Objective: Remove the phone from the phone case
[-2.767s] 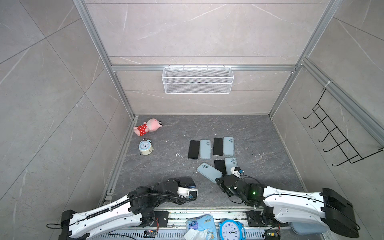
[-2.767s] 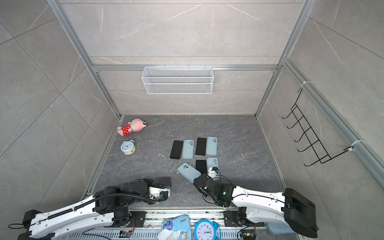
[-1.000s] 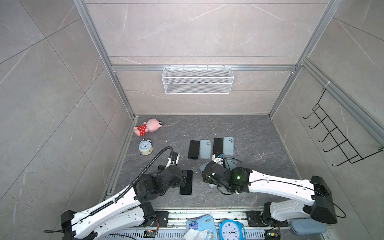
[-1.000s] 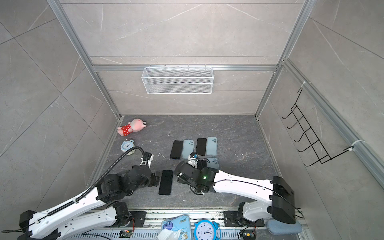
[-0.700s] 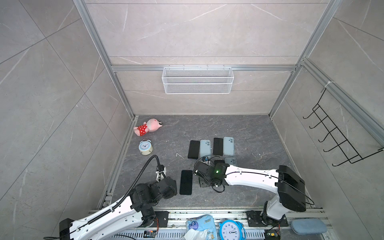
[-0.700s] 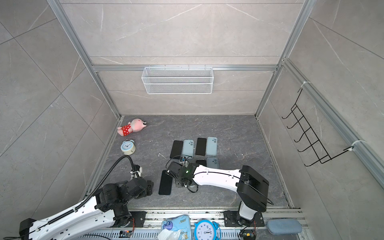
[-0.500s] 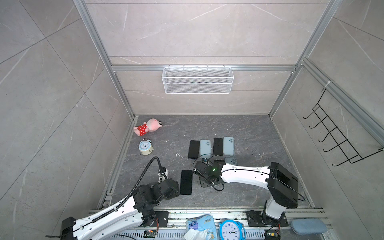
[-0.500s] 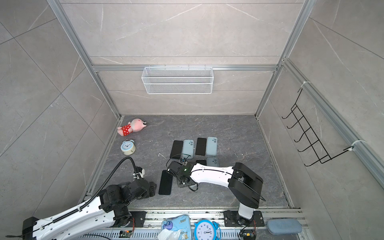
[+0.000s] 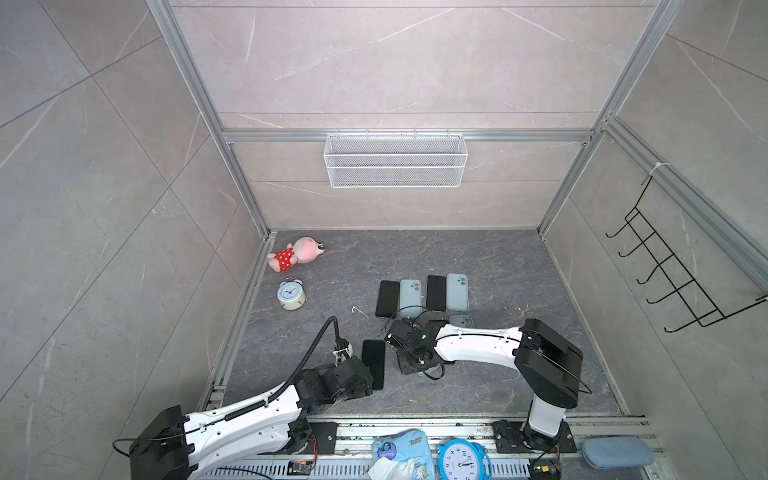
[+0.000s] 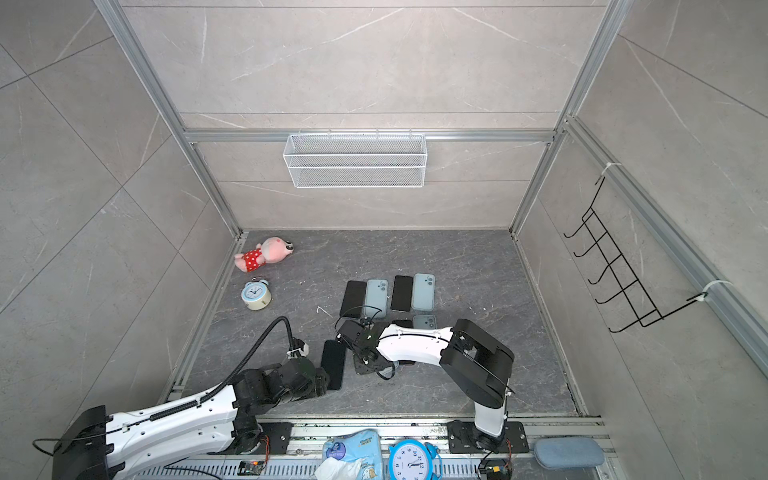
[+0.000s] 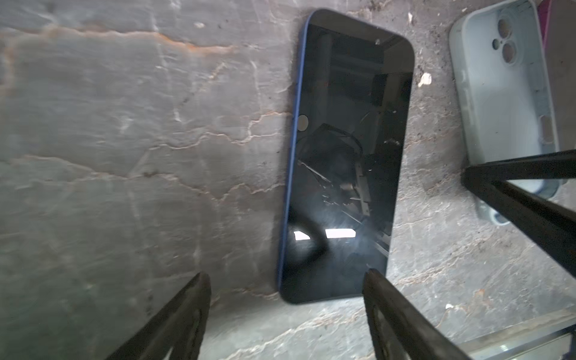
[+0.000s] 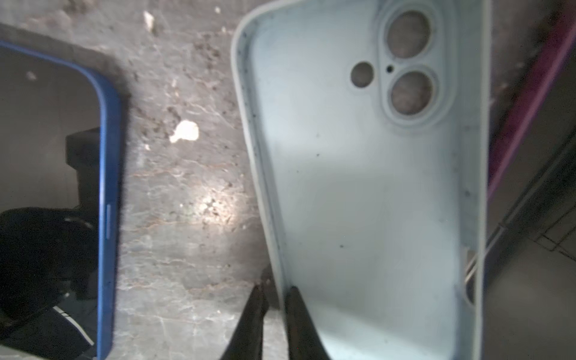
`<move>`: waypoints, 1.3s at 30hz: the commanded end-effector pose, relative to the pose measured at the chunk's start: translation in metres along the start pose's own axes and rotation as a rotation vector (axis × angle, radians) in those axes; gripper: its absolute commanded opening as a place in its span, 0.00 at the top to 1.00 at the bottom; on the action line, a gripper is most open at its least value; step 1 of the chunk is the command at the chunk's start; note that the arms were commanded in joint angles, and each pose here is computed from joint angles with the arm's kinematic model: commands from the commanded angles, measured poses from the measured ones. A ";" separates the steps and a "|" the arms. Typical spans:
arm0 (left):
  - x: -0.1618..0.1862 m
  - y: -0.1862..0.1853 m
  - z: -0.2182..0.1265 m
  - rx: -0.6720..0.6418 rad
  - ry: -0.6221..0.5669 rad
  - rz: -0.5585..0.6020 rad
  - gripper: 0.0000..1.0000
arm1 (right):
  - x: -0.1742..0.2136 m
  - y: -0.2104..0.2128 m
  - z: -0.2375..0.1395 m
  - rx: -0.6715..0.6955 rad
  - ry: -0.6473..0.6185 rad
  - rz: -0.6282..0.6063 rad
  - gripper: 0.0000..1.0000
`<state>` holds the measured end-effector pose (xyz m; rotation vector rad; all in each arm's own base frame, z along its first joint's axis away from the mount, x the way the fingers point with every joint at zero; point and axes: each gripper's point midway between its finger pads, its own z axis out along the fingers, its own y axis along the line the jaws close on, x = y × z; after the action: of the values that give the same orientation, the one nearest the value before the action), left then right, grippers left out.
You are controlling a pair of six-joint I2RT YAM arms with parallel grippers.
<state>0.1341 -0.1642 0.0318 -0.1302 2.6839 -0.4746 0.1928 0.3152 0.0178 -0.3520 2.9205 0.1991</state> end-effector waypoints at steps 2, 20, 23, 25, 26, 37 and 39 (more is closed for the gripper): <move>-0.010 -0.019 0.007 0.056 -0.041 0.018 0.24 | 0.003 0.011 0.012 -0.048 0.035 0.040 0.87; -0.037 -0.068 0.039 0.063 -0.075 0.173 0.25 | -0.013 -0.009 0.024 -0.198 -0.001 0.350 0.91; -0.044 -0.071 0.040 0.060 -0.096 0.184 0.25 | -0.015 -0.011 0.022 -0.190 -0.009 0.340 0.91; -0.048 -0.076 0.041 0.066 -0.100 0.186 0.25 | -0.015 -0.012 0.023 -0.192 -0.004 0.335 0.91; -0.050 -0.077 0.042 0.067 -0.101 0.184 0.25 | -0.014 -0.013 0.024 -0.189 -0.001 0.327 0.91; -0.077 -0.056 0.000 0.026 -0.241 0.061 0.16 | -0.024 -0.018 -0.035 -0.242 -0.103 0.265 0.44; -0.091 -0.049 -0.020 0.017 -0.296 0.065 0.09 | -0.027 -0.027 -0.058 -0.230 -0.157 0.240 0.36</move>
<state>0.2005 -0.2142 0.0755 -0.0317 2.4653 -0.4904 0.2147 0.3062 0.0512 0.0215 2.8401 0.6360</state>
